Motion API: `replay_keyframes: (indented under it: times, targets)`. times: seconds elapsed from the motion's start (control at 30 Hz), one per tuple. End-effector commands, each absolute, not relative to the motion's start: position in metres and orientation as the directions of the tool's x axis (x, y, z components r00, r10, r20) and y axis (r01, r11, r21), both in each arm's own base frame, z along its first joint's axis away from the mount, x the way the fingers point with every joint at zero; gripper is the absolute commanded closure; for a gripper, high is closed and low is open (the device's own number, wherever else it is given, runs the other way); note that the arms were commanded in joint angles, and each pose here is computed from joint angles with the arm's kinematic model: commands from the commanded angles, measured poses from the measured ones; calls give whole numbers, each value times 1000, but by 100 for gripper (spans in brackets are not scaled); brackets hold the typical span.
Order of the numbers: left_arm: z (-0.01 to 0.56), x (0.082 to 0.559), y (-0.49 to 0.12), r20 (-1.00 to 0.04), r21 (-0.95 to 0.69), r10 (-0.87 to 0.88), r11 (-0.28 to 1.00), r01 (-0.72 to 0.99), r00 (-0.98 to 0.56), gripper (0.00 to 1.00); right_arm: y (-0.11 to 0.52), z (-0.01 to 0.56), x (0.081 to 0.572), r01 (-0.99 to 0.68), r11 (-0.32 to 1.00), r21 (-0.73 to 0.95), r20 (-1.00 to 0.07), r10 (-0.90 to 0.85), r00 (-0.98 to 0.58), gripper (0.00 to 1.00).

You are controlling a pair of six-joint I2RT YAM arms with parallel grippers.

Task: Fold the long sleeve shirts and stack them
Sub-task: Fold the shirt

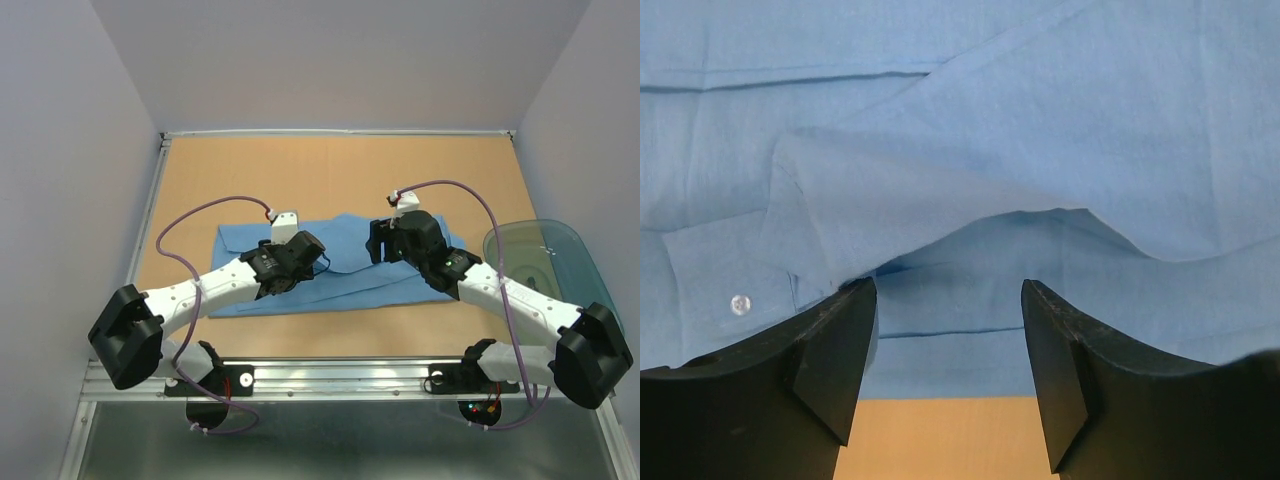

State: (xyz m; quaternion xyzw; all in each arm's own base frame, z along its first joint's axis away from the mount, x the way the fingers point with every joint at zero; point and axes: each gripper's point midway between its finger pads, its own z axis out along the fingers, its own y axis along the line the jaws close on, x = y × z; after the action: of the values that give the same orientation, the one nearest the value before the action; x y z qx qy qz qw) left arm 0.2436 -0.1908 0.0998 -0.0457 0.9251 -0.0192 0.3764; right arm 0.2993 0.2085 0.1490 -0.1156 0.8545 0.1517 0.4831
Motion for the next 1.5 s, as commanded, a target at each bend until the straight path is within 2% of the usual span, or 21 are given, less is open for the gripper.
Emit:
replay_keyframes:
  times: [0.0, 0.1, 0.27, 0.4, 0.63, 0.8, 1.03, 1.13, 1.3, 1.47]
  targets:
    - [89, 239, -169, -715, -47, -185, 975, -218, -675, 30, 208, 151, 300, -335, 928, 159, -868, -30, -495, 28]
    - [95, 239, -164, -733, -62, -213, 967, -248, -646, 32, 209, 150, 298, -336, 926, 172, -865, -21, -501, 28]
    - [133, 242, -188, -757, -157, -220, 975, -156, -616, 32, 209, 146, 298, -334, 927, 172, -859, -24, -511, 28]
    - [142, 229, -200, -736, -173, -216, 976, -130, -642, 31, 210, 147, 299, -331, 927, 175, -860, -19, -509, 28]
    - [111, 222, -185, -721, -148, -231, 972, -180, -653, 31, 212, 145, 298, -336, 924, 183, -855, -19, -518, 28]
    - [97, 220, -170, -718, -47, -213, 965, -259, -663, 31, 211, 147, 296, -335, 923, 188, -858, -12, -514, 28]
    - [103, 222, -157, -749, -85, -274, 943, -322, -604, 32, 210, 145, 295, -330, 924, 191, -856, -8, -517, 28]
    - [90, 226, -155, -732, -67, -260, 948, -312, -630, 32, 211, 145, 295, -333, 923, 190, -855, -11, -518, 28]
    - [80, 234, -156, -720, -25, -216, 958, -286, -659, 44, 210, 147, 296, -331, 924, 190, -858, -8, -513, 28]
    - [74, 242, -153, -714, 11, -187, 961, -278, -675, 50, 208, 148, 296, -329, 926, 186, -862, -7, -507, 28]
